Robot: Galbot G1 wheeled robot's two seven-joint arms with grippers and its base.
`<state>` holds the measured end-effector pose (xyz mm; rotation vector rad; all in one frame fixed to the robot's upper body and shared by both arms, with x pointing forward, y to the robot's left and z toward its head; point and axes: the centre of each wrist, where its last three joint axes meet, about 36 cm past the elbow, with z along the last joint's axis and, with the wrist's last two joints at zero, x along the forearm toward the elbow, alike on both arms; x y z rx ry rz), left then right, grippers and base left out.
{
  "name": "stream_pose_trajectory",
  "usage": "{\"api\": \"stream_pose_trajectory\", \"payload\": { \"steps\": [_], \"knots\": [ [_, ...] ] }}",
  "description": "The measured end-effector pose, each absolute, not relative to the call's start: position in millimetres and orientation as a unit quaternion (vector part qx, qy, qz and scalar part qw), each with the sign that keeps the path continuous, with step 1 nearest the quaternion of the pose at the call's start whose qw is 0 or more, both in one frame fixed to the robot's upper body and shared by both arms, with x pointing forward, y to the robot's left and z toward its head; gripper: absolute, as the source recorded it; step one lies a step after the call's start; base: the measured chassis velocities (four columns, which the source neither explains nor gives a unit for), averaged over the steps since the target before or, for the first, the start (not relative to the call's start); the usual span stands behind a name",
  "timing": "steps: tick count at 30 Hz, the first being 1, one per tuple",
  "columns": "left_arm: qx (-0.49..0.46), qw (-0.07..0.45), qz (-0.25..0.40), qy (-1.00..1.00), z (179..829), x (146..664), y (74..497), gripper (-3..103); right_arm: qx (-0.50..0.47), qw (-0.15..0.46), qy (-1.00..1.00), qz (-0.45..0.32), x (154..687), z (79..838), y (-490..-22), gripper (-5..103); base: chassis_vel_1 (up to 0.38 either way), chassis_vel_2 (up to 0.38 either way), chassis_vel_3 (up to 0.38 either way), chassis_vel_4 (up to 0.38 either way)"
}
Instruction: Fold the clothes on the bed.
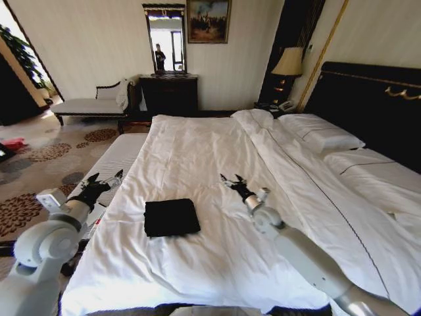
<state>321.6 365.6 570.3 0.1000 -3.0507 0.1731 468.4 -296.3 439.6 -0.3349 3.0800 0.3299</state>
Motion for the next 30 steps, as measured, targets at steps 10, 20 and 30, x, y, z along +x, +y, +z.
{"api": "stream_pose_trajectory", "payload": {
  "steps": [10,20,30],
  "knots": [
    [0.084,0.008,0.028,-0.996,536,288,355,100,0.013,0.085,0.996,0.011,388,463,-334,100,0.0,0.0,0.0,0.0],
    [0.046,-0.006,0.005,-0.999,546,253,319,100,0.044,0.073,0.996,-0.034,308,495,-307,100,0.0,0.0,0.0,0.0],
    [0.048,0.017,0.007,-0.999,530,238,299,100,0.034,0.077,0.996,-0.035,295,493,-301,100,0.0,0.0,0.0,0.0]
  ]
}}
